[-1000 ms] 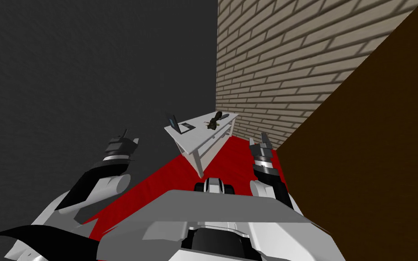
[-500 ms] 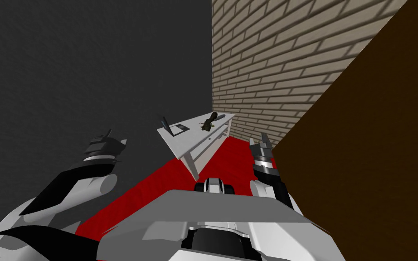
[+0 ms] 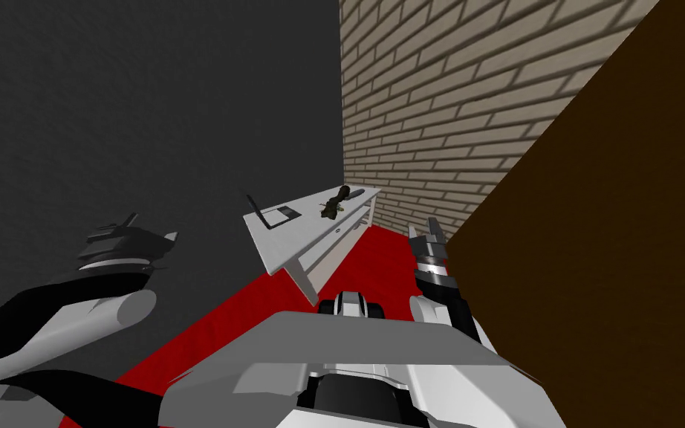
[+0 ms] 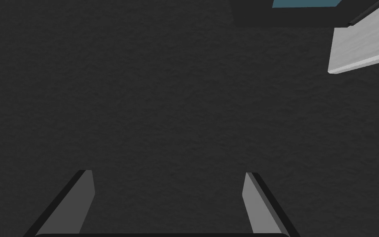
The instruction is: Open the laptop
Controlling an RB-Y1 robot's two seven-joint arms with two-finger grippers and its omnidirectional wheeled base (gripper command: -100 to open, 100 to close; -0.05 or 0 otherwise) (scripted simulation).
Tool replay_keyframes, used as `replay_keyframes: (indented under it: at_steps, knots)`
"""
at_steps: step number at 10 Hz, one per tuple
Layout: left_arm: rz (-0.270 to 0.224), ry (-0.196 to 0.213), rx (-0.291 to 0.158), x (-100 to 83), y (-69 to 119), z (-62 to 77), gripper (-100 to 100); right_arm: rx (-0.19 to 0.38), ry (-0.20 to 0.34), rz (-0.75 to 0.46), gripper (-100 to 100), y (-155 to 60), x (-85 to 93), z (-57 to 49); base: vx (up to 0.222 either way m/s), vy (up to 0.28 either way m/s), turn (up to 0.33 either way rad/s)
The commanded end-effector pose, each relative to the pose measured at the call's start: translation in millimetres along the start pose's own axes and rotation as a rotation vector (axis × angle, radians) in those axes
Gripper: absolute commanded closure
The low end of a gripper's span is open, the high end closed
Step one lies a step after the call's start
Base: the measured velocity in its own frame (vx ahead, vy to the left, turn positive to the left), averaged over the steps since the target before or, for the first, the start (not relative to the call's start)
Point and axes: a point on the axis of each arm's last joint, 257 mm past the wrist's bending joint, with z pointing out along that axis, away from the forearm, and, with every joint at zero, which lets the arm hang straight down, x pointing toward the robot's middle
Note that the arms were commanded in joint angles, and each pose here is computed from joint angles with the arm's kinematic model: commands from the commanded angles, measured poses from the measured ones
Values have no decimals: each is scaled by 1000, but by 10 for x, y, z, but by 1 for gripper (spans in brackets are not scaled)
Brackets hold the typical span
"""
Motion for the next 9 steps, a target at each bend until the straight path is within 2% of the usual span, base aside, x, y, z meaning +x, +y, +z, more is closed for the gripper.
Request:
replay_keyframes:
  at_steps: [1, 6, 7, 9]
  knots:
    - [-95, -87, -43, -478, 70, 51, -100, 0, 0, 0, 0, 0, 0, 0, 237, -208, -26]
    - [-326, -236, -98, -1241, 224, 34, -100, 0, 0, 0, 0, 0, -1, -1, 270, -144, -21]
    - [-326, -236, -98, -1241, 224, 34, -100, 0, 0, 0, 0, 0, -1, 0, 176, -89, 3]
    - [-422, -287, -113, -1480, 309, -4, -100, 0, 0, 0, 0, 0, 0, 0, 146, -77, -10]
